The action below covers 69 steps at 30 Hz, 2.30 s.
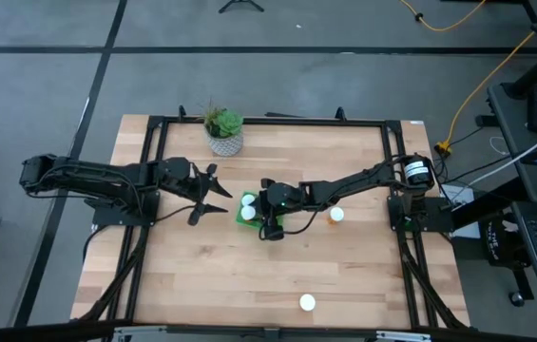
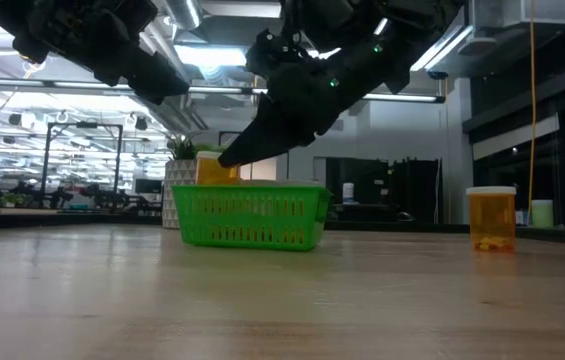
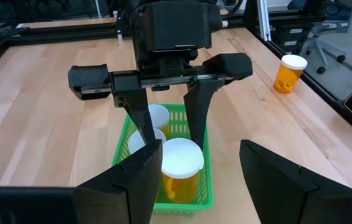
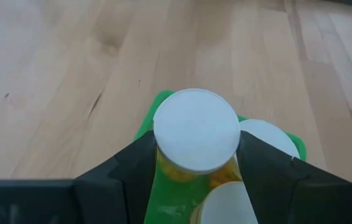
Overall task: Pick and place pill bottles into a basket
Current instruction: Put the orange medicine bottle into the green bin
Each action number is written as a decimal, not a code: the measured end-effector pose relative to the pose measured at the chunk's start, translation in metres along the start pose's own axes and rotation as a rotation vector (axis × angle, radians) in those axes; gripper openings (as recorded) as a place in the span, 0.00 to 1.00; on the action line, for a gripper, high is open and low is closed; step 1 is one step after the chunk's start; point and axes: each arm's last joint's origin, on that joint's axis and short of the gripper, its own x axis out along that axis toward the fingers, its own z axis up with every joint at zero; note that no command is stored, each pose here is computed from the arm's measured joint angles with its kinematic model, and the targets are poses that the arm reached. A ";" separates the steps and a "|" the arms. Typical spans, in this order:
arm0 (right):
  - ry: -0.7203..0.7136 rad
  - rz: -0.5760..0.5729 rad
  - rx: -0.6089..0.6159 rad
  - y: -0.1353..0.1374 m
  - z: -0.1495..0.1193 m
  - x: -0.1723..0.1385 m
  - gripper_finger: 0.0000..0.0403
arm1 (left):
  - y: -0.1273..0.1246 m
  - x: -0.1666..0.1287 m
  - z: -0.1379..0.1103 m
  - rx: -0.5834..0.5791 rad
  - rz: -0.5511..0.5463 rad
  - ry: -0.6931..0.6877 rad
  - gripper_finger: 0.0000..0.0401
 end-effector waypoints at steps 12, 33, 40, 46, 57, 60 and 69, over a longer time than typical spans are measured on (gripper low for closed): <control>-0.003 0.011 -0.023 0.001 -0.002 0.003 0.52 | 0.000 0.000 0.000 0.000 0.000 0.000 0.52; -0.004 0.009 -0.047 0.001 -0.007 0.010 0.52 | 0.000 0.000 -0.002 0.003 -0.001 0.019 0.52; -0.009 0.007 -0.048 0.001 -0.006 0.010 0.56 | 0.000 0.000 -0.002 0.003 -0.001 0.019 0.52; -0.009 0.007 -0.048 0.001 -0.006 0.010 0.60 | 0.000 0.000 -0.002 0.003 -0.001 0.019 0.52; -0.016 0.006 -0.052 0.001 -0.006 0.010 0.62 | 0.000 0.000 -0.002 0.003 -0.001 0.019 0.52; -0.014 0.008 -0.050 0.001 -0.005 0.010 0.62 | 0.000 0.000 -0.002 0.003 -0.001 0.019 0.52; 0.006 0.098 -0.103 0.004 0.028 -0.008 0.62 | 0.000 0.000 -0.002 0.002 -0.001 0.020 0.52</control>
